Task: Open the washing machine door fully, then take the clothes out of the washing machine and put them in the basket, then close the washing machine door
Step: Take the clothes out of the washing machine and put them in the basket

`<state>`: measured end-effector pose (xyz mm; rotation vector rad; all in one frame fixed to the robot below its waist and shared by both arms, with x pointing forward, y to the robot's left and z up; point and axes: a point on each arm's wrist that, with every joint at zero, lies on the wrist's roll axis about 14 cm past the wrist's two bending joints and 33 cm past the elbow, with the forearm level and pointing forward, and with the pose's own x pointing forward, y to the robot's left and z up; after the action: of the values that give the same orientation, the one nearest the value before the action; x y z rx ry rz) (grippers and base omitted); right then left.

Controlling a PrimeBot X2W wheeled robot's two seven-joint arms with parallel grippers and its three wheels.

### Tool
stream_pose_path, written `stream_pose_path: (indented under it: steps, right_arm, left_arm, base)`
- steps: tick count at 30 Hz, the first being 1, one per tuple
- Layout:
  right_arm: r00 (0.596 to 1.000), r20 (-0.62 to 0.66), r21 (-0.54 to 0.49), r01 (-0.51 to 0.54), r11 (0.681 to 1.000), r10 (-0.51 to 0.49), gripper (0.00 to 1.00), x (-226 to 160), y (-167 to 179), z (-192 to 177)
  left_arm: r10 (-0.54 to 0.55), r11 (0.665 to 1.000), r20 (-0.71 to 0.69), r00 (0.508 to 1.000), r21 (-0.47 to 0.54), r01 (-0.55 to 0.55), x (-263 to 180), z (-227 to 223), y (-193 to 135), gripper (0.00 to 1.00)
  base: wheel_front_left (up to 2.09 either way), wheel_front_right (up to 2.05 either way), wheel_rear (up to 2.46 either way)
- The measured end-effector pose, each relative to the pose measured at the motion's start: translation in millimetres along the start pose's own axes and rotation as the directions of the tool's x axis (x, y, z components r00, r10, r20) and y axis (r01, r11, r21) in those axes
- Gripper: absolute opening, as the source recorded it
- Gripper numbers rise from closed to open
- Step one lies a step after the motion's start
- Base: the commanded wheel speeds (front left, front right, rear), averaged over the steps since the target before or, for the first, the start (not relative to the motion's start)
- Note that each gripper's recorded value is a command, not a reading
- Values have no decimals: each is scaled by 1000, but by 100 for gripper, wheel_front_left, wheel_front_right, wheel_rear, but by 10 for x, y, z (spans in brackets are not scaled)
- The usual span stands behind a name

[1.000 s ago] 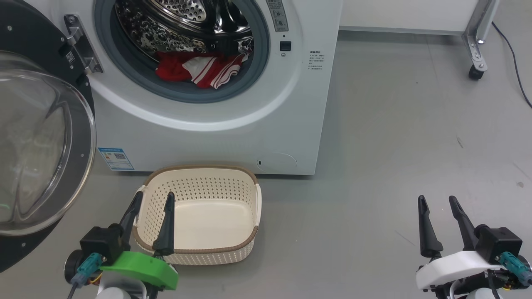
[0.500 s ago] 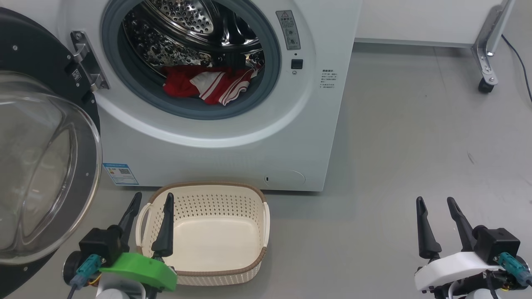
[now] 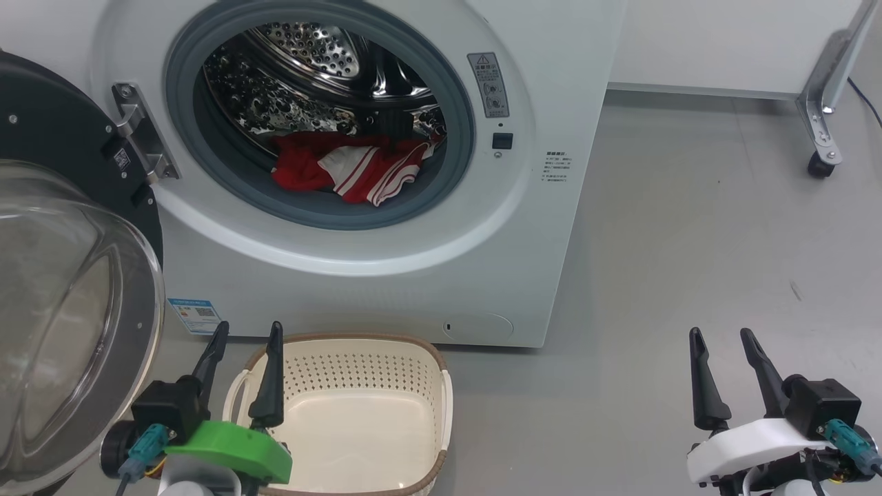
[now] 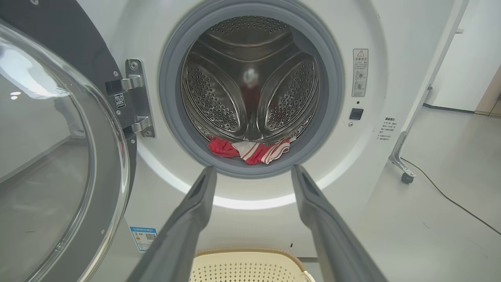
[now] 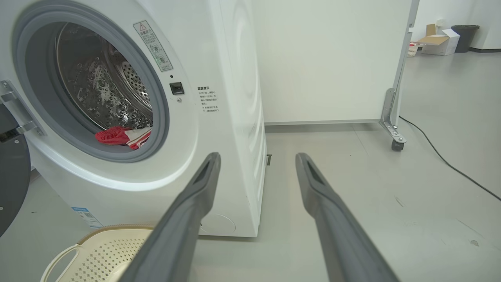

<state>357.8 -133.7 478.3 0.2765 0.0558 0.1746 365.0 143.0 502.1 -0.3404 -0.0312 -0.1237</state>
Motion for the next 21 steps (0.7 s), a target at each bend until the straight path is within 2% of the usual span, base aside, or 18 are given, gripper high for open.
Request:
stream_pose_path:
  steps: [10, 21]
  right_arm:
    - [1000, 0, 1, -4, 1000, 4, 100, -4, 16, -2]
    - [1000, 1, 0, -7, 1000, 7, 100, -13, 28, 1]
  left_arm:
    - [1, 1000, 2, 1000, 6, -1, -13, 6, -5, 100]
    - [-13, 1000, -4, 1000, 17, 13, -35, -12, -48, 100]
  base:
    - [43, -43, 0]
    - [5, -5, 0]
